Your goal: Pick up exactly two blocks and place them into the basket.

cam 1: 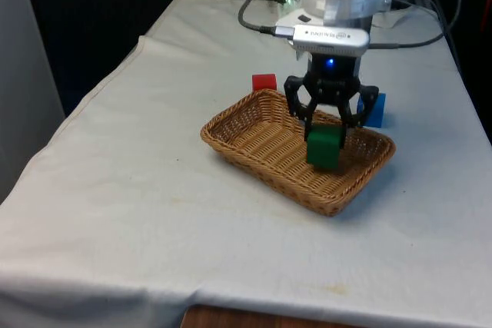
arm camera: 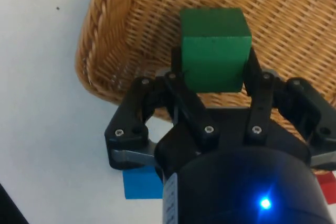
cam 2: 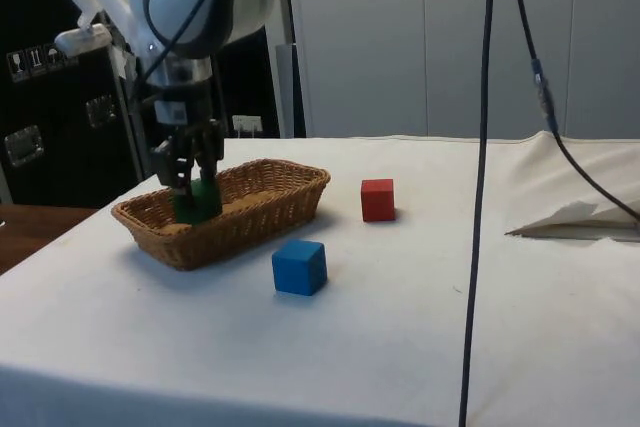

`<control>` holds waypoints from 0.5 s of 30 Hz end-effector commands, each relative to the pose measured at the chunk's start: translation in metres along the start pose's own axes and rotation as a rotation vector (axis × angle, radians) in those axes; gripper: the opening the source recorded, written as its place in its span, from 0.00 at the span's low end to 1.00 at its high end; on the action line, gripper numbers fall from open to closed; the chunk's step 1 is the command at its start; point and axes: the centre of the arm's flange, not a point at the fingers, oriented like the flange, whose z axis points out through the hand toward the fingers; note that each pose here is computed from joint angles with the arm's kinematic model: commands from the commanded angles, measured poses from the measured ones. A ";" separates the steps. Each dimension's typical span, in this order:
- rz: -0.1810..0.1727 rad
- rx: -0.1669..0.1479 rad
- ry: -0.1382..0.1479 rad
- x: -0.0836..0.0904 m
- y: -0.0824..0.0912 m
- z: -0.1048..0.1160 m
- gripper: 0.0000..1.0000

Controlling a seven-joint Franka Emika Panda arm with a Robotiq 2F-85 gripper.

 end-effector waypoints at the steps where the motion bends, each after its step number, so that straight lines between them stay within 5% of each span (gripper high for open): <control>1: 0.002 0.002 0.002 0.000 -0.001 0.003 0.16; 3: 0.007 0.012 0.004 0.002 -0.003 0.006 0.26; 4: 0.008 0.013 0.004 0.003 -0.004 0.007 0.45; 9: 0.010 0.014 0.005 0.003 -0.005 0.009 0.94; 15: 0.010 0.014 0.004 0.003 -0.006 0.011 1.00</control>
